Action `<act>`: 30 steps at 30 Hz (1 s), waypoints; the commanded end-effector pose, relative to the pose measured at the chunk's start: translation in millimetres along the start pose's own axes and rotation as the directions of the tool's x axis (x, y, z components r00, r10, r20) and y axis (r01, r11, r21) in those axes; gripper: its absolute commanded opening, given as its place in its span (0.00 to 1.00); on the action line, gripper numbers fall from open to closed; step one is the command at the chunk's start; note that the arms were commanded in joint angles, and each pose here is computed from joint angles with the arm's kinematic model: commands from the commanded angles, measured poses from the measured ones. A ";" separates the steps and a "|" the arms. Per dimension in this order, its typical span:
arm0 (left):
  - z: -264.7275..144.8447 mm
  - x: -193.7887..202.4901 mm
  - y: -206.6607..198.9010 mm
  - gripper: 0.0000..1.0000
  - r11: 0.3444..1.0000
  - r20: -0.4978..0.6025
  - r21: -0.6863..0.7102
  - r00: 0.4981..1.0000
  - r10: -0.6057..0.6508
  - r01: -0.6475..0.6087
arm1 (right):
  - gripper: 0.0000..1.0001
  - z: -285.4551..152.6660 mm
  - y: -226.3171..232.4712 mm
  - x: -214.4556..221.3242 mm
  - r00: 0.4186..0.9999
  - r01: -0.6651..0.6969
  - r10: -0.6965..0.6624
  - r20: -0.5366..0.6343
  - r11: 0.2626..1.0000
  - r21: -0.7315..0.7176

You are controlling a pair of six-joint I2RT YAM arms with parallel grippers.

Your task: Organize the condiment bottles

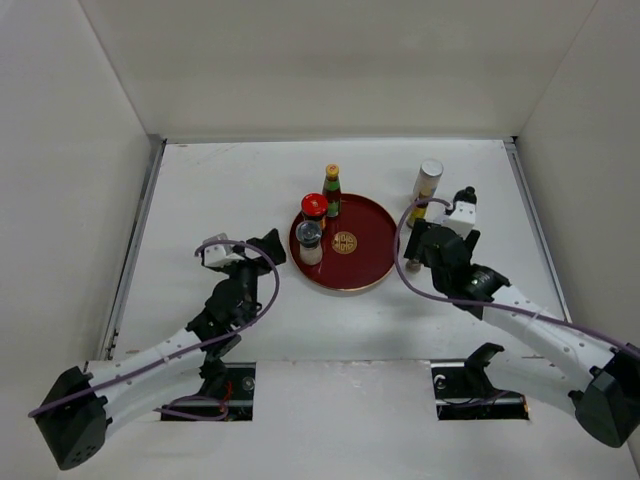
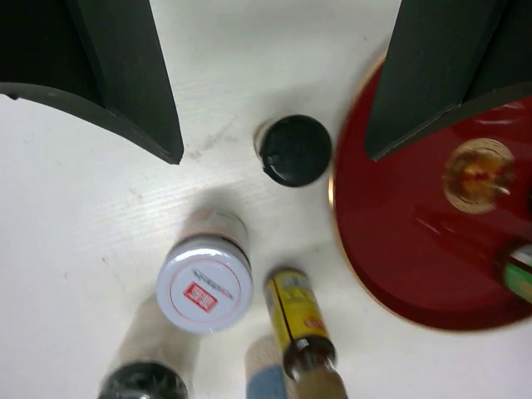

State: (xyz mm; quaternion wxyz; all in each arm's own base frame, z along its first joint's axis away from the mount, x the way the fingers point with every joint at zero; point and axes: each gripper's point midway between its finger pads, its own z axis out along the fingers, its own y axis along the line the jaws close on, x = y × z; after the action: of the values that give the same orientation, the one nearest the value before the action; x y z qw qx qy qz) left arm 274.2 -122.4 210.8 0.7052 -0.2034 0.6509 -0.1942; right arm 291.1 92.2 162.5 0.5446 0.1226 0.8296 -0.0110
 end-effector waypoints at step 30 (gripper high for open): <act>4.8 37.3 56.7 1.00 0.983 0.014 -0.160 0.996 -0.084 0.086 | 0.37 1.2 112.7 -44.9 1.000 0.016 -0.012 0.018 0.967 -0.253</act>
State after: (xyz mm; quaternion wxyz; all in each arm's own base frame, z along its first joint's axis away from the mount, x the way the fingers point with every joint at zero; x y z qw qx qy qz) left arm 279.8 -93.4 138.7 0.6735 -0.2720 0.6710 -0.1492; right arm 324.5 148.3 175.6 0.5307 0.0626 0.8450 0.0193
